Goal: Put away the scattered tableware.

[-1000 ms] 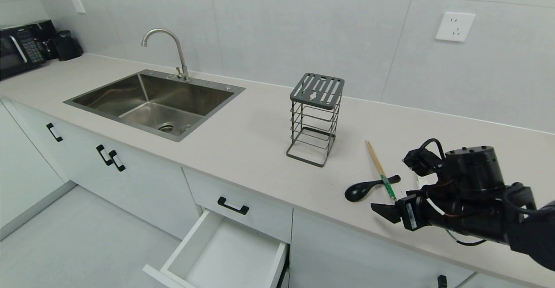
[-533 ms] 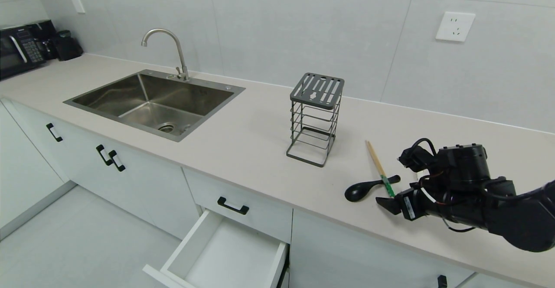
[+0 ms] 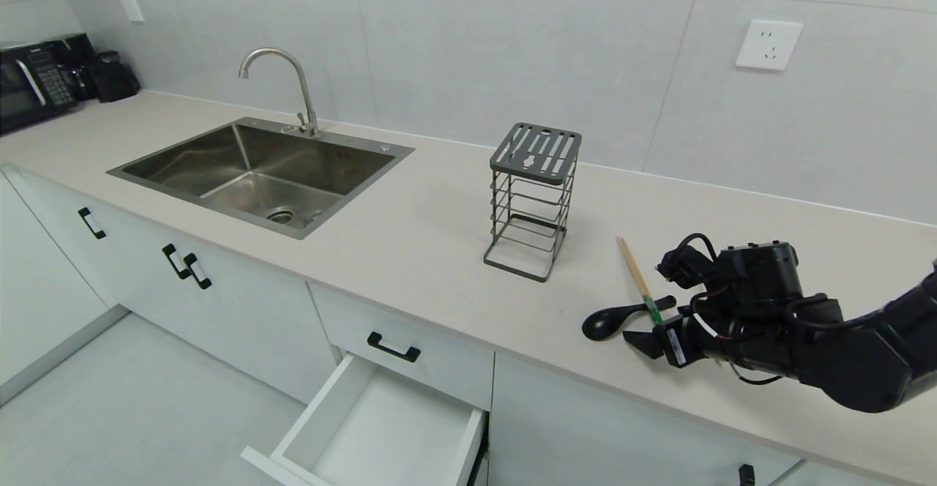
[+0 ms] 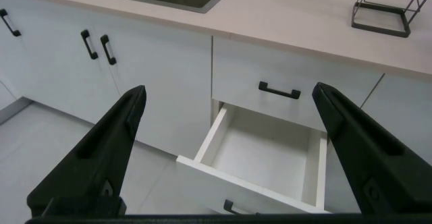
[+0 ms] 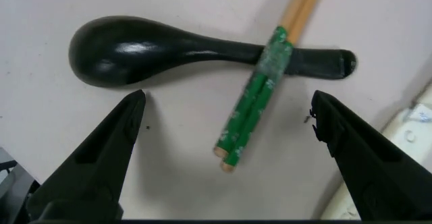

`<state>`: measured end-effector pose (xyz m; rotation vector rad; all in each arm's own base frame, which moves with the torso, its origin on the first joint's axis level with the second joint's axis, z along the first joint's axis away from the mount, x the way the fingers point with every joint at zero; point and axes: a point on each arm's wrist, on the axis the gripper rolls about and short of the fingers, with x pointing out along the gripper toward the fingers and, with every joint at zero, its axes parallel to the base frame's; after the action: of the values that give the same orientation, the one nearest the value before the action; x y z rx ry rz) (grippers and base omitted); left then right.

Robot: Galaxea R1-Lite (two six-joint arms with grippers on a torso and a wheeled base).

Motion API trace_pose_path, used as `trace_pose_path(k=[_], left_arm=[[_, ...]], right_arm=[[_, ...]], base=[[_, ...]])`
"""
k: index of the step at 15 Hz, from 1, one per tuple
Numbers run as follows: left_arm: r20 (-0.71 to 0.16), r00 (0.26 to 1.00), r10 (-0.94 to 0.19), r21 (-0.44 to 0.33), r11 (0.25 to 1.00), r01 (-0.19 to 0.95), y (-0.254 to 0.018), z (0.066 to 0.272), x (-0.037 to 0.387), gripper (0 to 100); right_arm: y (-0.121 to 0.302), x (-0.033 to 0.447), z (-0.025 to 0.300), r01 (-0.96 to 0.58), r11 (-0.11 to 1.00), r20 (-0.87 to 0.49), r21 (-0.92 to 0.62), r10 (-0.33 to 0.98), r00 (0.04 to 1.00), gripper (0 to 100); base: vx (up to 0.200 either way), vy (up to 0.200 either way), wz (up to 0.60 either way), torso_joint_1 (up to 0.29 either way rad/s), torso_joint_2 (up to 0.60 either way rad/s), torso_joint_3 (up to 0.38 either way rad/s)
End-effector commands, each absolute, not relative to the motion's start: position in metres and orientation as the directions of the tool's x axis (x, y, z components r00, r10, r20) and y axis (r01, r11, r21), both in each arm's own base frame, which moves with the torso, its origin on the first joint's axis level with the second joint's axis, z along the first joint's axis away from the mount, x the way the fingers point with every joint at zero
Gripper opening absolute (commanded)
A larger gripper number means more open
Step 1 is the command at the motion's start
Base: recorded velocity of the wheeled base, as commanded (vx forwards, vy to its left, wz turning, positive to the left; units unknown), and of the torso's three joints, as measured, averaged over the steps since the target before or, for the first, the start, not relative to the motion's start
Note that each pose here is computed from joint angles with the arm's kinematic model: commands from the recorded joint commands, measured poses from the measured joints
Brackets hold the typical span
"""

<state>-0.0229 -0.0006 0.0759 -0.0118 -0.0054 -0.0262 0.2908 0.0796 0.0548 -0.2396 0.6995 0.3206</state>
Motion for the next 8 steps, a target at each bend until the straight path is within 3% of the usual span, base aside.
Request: trace_pose_path(k=[1,6,7,8], left_arm=[[0.005,1.0,-0.026,-0.012,1.0,0.026,-0.001,0.076,-0.023,100],[0.005,1.0,-0.026,-0.012,1.0,0.026,-0.001,0.076,-0.023,100],[0.005,1.0,-0.026,-0.012,1.0,0.026,-0.001,0.076,-0.023,100],[0.005,1.0,-0.026,-0.012,1.0,0.026,-0.001,0.076,-0.023,100]], right_arm=[[0.086,0.292,0.049,-0.385,0.917,-0.675,-0.104,0.219,0.705,100],[0.093,0.298,0.042,-0.4,0.911,-0.683,-0.103,0.228,0.694,100],[0.093,0.3,0.042,-0.397,0.912,-0.679,-0.103,0.228,0.698,0],[0.093,0.303,0.043,-0.389,0.915,-0.674,-0.104,0.223,0.704,0]], base=[[0.0,0.0,0.0,0.0,0.0,0.0],[0.0,0.0,0.0,0.0,0.0,0.0],[0.0,0.0,0.0,0.0,0.0,0.0],[0.0,0.0,0.0,0.0,0.0,0.0]])
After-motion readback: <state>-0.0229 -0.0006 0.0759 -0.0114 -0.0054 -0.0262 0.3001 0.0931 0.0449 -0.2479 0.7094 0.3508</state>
